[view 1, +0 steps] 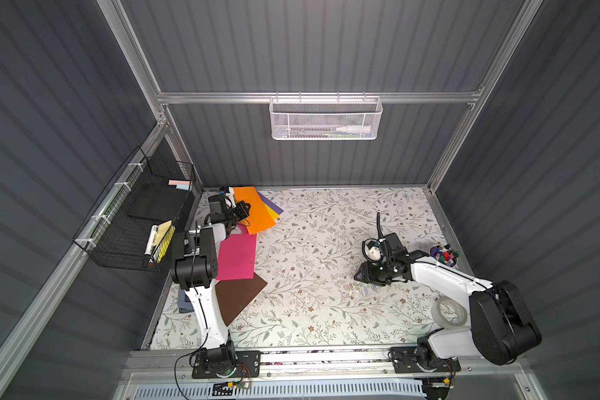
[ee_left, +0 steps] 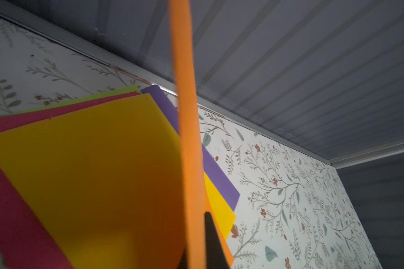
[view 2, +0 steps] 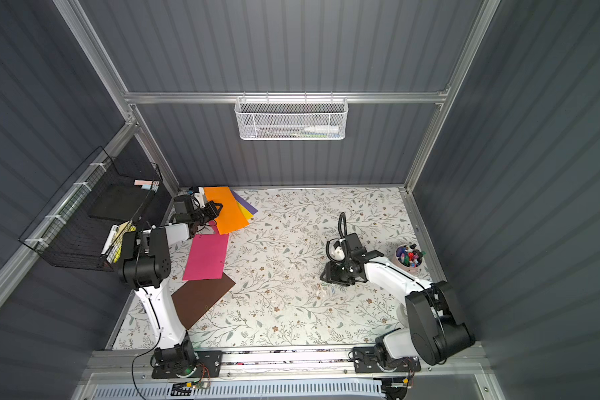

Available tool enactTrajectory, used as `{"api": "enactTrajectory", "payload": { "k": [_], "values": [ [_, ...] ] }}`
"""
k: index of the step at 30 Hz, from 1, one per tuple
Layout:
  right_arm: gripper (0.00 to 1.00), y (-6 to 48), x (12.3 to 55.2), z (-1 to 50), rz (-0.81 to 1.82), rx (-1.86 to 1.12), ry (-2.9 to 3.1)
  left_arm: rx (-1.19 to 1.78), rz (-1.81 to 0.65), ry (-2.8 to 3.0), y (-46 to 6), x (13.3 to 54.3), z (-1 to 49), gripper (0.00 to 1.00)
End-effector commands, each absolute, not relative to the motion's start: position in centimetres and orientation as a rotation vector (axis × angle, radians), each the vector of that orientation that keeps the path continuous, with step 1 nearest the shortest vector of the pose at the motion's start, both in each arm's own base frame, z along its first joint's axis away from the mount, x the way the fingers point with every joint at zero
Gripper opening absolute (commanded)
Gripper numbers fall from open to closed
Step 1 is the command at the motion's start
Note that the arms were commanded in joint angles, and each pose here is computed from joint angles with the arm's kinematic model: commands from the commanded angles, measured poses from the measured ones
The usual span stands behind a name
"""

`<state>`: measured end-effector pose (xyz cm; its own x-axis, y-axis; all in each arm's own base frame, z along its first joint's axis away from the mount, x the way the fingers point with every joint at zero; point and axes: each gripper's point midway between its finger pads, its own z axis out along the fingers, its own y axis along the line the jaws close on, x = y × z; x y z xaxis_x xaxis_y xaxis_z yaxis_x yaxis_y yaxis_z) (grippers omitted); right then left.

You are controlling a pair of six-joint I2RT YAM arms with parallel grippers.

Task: Unclip the paperclips from the documents
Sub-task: Place the paper clip at the center of the board, then place the document at the document, then move the document to the center of the board.

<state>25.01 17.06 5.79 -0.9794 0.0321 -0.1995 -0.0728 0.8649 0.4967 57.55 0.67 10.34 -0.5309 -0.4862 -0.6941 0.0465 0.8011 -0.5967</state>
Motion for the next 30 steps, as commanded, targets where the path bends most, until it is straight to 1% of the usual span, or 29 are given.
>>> {"api": "enactTrajectory", "payload": {
  "k": [1, 3, 4, 5, 6, 8, 9, 11, 12, 16, 19, 23, 26, 30],
  "values": [
    [0.53, 16.9, 24.9, 6.8, 0.731, -0.047, 2.836, -0.353, -0.629, 2.018, 2.1, 58.6, 11.1, 0.20],
    [0.55, 17.0, 24.9, 7.2, 0.740, -0.054, 2.828, -0.392, -0.539, 2.039, 3.4, 58.9, 10.8, 0.62],
    [0.55, 17.1, 25.0, 7.3, 0.747, -0.058, 2.824, -0.424, -0.493, 2.056, 4.1, 58.9, 10.6, 0.75],
    [0.56, 17.3, 25.0, 7.4, 0.753, -0.065, 2.825, -0.473, -0.433, 2.079, 5.1, 58.5, 10.1, 0.84],
    [0.56, 17.4, 25.1, 7.6, 0.760, -0.070, 2.823, -0.516, -0.381, 2.091, 5.9, 58.1, 10.0, 0.92],
    [0.57, 17.7, 25.2, 7.8, 0.772, -0.081, 2.817, -0.615, -0.270, 2.103, 7.7, 57.2, 10.1, 0.99],
    [0.57, 17.9, 25.3, 7.9, 0.780, -0.090, 2.810, -0.653, -0.210, 2.114, 8.6, 56.5, 10.1, 1.00],
    [0.58, 18.1, 25.4, 8.1, 0.791, -0.099, 2.801, -0.755, -0.101, 2.106, 10.3, 55.5, 10.2, 0.96],
    [0.59, 18.3, 25.4, 8.2, 0.800, -0.105, 2.797, -0.813, -0.047, 2.120, 11.0, 54.2, 9.7, 0.96],
    [0.60, 18.8, 25.4, 8.2, 0.823, -0.118, 2.794, -0.853, 0.000, 2.178, 10.3, 49.5, 8.6, 0.95],
    [0.61, 19.2, 25.9, 8.5, 0.843, -0.134, 2.762, -0.836, -0.017, 2.202, 8.9, 47.0, 8.9, 0.95],
    [0.61, 19.6, 26.1, 8.9, 0.860, -0.156, 2.746, -0.780, -0.066, 2.279, 5.4, 45.0, 8.5, 0.91],
    [0.62, 19.8, 26.4, 9.4, 0.868, -0.168, 2.726, -0.747, -0.138, 2.357, 2.7, 43.8, 6.2, 0.86],
    [0.62, 19.9, 26.6, 10.0, 0.879, -0.173, 2.703, -0.748, -0.188, 2.452, 0.7, 42.4, 2.6, 0.81]
  ]
}}
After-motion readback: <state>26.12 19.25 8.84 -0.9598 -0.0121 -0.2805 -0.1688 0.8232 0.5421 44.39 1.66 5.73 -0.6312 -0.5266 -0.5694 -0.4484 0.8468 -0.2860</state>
